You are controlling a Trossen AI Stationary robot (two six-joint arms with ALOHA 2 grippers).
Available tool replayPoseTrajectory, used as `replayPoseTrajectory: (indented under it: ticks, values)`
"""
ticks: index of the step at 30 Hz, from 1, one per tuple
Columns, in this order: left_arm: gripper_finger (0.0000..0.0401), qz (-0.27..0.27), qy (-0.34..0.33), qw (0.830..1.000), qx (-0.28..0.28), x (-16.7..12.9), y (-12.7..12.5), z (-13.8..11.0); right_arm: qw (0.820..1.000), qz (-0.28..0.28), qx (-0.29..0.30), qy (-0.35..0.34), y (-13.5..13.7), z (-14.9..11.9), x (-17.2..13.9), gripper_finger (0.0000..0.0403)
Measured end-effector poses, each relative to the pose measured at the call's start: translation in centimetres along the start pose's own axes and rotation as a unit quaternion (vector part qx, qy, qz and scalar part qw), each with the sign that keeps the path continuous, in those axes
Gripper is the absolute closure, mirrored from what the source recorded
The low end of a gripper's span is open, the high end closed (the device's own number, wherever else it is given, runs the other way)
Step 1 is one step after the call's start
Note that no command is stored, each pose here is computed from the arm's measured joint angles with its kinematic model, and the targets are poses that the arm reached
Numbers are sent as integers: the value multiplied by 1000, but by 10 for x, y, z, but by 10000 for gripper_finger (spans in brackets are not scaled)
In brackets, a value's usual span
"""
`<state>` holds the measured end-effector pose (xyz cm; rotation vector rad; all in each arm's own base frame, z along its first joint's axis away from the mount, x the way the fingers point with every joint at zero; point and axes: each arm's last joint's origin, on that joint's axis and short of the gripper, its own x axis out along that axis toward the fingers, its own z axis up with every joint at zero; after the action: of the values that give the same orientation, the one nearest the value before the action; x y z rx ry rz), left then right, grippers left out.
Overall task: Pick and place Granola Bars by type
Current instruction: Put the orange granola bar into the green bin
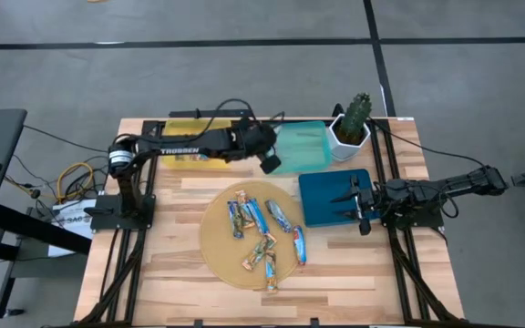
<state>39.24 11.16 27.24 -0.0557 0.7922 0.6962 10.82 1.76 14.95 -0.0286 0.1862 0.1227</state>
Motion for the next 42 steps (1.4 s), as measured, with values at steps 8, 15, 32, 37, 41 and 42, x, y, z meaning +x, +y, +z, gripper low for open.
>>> replayPoseTrajectory:
  ticks: [8,15,32,37,41,42]
  values:
    - [401,22,-9,997,-69,13,27,5,1000,0,0,0,0,0,0,249]
    - [401,-7,-25,996,-91,14,27,10,1000,0,0,0,0,0,0,249]
    - [401,-66,-59,979,-184,55,13,10,1000,0,0,0,0,0,0,249]
    - [401,-88,-53,970,-221,80,7,3,1000,0,0,0,0,0,0,249]
    - [401,-93,-24,963,-251,100,7,-9,1000,0,0,0,0,0,0,249]
    - [401,-92,-19,961,-260,103,8,-11,1000,0,0,0,0,0,0,249]
